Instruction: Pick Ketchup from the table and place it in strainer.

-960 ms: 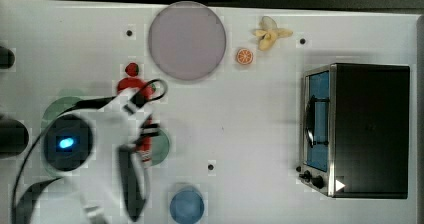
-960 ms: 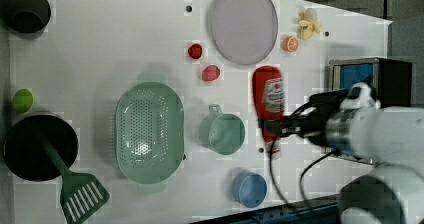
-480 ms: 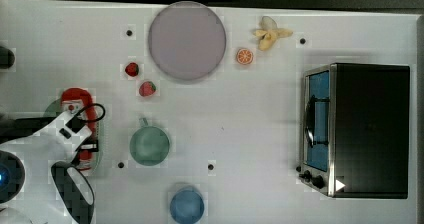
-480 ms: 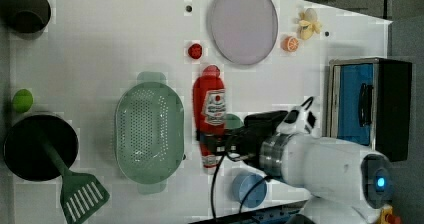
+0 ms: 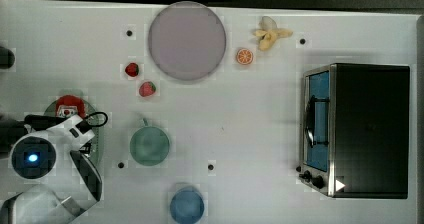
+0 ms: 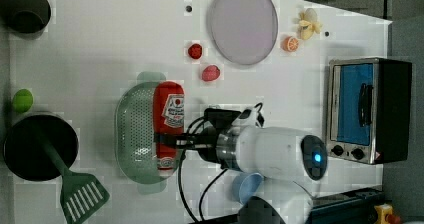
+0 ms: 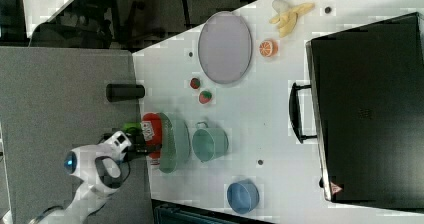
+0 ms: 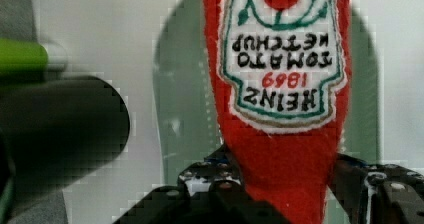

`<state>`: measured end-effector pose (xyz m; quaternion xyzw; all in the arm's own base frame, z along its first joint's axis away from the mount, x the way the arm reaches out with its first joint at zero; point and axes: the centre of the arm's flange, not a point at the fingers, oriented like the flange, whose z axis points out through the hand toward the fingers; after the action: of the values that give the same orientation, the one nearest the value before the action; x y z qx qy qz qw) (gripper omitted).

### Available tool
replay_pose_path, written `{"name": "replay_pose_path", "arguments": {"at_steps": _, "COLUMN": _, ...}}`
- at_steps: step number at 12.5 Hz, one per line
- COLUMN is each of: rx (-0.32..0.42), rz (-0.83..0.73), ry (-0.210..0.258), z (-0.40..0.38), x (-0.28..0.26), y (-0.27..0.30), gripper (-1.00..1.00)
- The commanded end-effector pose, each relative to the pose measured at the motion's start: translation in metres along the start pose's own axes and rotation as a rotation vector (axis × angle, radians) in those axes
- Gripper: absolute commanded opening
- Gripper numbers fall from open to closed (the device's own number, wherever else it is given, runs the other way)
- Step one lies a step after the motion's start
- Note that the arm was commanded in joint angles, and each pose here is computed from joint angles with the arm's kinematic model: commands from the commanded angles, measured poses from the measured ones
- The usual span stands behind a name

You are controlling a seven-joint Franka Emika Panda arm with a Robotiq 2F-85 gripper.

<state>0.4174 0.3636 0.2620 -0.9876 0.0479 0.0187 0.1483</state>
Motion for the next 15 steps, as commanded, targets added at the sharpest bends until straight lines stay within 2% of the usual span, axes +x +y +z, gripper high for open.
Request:
{"name": "replay_pose_path", "arguments": {"at_steps": 1, "rx": 0.052, "rz": 0.072, "ry": 0.038, "z": 0.005, "x": 0.002, "y": -0.006, "gripper": 0.18}}
{"name": "replay_pose_path", "arguments": {"at_steps": 3, "rx": 0.061, "rz": 0.082, "ry": 0.026, "z": 0.015, "x": 0.002, "y": -0.003, "gripper": 0.60}}
{"name": "replay_pose_path", "arguments": {"at_steps": 5, "rx": 0.066, "rz": 0.084, "ry": 0.047, "z": 0.006, "x": 0.008, "y": -0.004, "gripper": 1.00}}
{"name": "replay_pose_path", "arguments": {"at_steps": 9, "rx": 0.039, "rz": 0.152, "ry": 0.139, "z": -0.049, "x": 0.039, "y": 0.017, "gripper": 1.00}}
{"name": "replay_pose_path", "arguments": {"at_steps": 15, "rx": -0.139, "rz": 0.403, "ry": 0.252, "z": -0.189, "x": 0.105, "y": 0.130, "gripper": 1.00}}
